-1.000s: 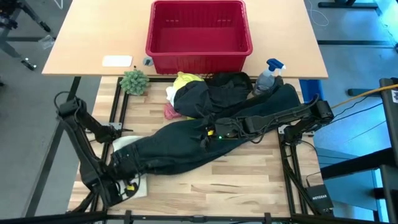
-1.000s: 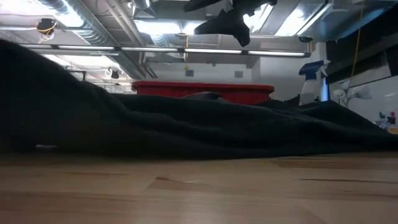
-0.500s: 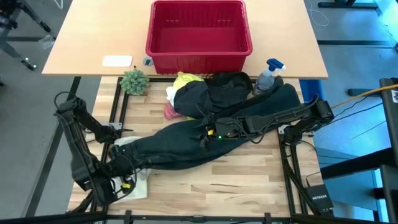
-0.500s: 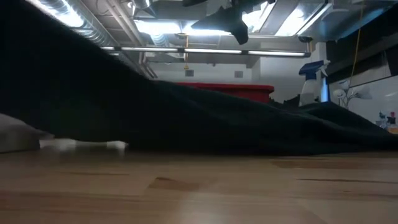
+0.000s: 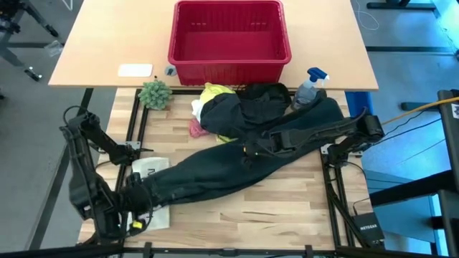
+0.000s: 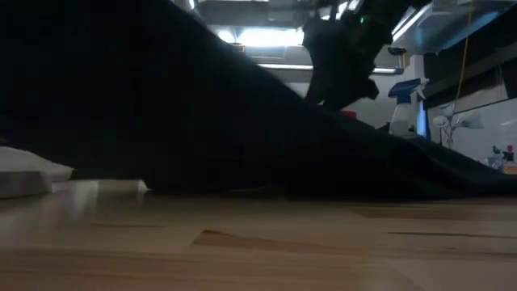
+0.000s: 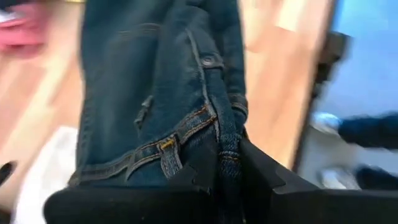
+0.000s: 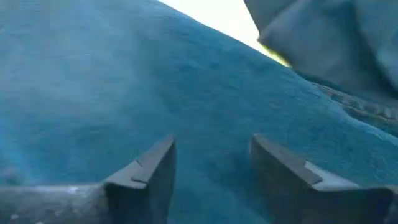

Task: Fold laundry
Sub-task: Fold the black jean

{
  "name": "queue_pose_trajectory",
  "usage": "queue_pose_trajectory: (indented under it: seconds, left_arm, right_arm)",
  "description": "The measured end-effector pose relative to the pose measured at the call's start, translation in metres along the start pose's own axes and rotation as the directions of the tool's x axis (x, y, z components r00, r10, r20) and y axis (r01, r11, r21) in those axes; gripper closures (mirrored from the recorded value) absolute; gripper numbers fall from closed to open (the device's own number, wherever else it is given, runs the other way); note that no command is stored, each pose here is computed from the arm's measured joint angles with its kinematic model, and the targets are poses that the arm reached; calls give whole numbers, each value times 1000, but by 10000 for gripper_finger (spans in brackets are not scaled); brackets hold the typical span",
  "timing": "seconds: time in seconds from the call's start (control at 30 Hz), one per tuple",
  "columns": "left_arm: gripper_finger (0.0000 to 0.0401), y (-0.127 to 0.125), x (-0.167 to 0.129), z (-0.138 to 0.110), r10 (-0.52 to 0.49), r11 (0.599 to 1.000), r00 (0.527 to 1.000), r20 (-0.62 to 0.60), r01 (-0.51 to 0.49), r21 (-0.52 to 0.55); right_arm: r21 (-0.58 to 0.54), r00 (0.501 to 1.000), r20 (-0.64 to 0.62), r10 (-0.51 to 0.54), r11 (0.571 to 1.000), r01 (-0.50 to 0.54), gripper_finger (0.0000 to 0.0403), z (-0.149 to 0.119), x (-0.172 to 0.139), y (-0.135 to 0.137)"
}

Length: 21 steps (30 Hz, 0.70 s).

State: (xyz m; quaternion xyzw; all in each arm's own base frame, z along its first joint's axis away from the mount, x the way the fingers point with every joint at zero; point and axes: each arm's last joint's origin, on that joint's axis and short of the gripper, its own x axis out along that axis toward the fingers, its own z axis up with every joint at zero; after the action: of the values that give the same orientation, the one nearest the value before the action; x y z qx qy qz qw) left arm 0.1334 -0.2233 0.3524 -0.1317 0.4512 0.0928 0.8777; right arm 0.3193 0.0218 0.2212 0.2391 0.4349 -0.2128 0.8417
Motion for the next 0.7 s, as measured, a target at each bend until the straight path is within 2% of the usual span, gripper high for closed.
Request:
queue_pose_trajectory:
  seconds: [0.13, 0.23, 0.27, 0.37, 0.43, 0.47, 0.53, 0.57, 0.63, 0.7]
  left_arm:
    - [369, -9, -3, -2, -100, 994, 993, -66, 102, 32]
    - [369, -10, -5, -8, -118, 991, 984, -131, 125, 42]
    - [369, -9, -6, -10, -111, 992, 983, -148, 118, 37]
    - [369, -6, -8, -17, -72, 996, 983, -172, 78, 33]
    - [370, -4, -10, -19, -58, 998, 983, -173, 63, 28]
    - [370, -4, -10, -19, -55, 998, 984, -170, 61, 25]
    - [370, -4, -10, -20, -54, 998, 985, -163, 60, 27]
    - [370, -4, -10, -20, -53, 998, 986, -161, 59, 28]
    - [370, -4, -11, -20, -53, 998, 986, -156, 58, 29]
    - [370, -4, -10, -20, -54, 998, 988, -148, 58, 28]
  right_arm:
    - [82, 992, -71, 106, 992, -100, 242, 0, 15, -13]
    - [117, 949, -221, 224, 972, -202, 264, -9, 30, -19]
    - [118, 916, -284, 282, 959, -259, 271, -13, 33, -18]
    - [139, 766, -468, 440, 893, -428, 293, -28, 36, -9]
    - [143, 699, -540, 469, 870, -472, 308, -38, 37, -3]
    - [139, 685, -558, 469, 866, -480, 316, -42, 38, 0]
    - [118, 694, -555, 460, 869, -481, 331, -46, 40, 5]
    - [100, 723, -530, 444, 879, -466, 338, -46, 44, 7]
    - [83, 823, -426, 376, 922, -379, 351, -43, 53, 9]
    - [110, 926, -253, 281, 959, -261, 364, -35, 61, 9]
